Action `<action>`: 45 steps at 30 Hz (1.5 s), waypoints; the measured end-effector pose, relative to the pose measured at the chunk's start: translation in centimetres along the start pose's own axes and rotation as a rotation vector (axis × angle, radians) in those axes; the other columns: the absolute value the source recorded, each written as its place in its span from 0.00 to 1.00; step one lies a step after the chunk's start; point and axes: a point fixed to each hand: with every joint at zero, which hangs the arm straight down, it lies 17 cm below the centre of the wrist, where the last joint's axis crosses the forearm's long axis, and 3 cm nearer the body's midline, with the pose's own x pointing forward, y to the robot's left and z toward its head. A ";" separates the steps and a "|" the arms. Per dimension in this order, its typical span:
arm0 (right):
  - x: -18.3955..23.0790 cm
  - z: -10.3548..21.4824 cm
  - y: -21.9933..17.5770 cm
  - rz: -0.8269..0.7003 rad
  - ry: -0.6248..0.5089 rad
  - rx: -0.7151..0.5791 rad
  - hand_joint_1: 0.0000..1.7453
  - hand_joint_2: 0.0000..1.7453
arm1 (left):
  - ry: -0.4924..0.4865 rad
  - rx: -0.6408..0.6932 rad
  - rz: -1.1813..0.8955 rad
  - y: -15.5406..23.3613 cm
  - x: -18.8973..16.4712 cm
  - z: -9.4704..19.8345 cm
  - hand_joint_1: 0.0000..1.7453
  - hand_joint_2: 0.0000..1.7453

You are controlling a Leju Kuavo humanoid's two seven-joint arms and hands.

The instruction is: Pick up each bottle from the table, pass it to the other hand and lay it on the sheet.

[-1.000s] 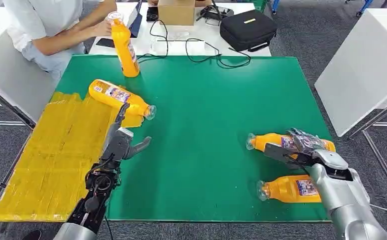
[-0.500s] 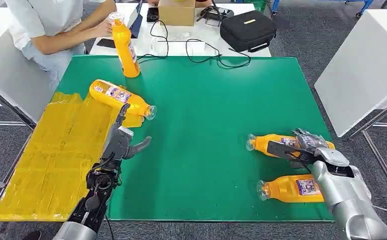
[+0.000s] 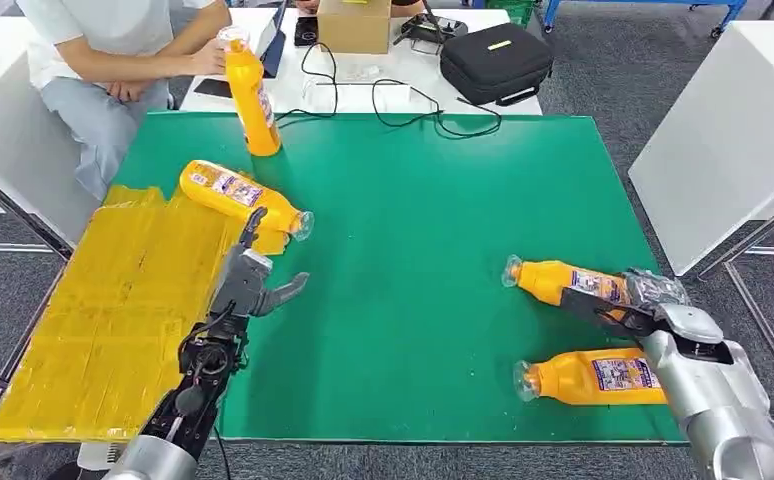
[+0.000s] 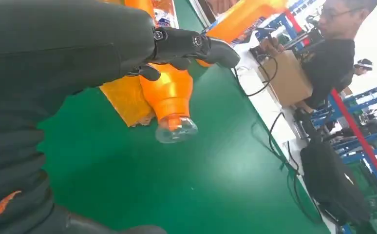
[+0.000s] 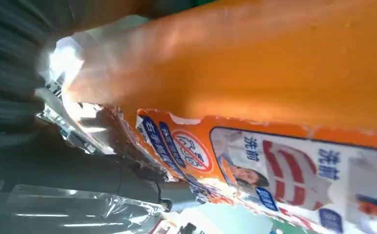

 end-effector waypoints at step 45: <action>17.9 12.1 -17.2 -1.347 -0.611 -0.683 1.00 1.00 | -0.335 -0.491 0.452 -8.3 15.3 5.6 0.00 1.00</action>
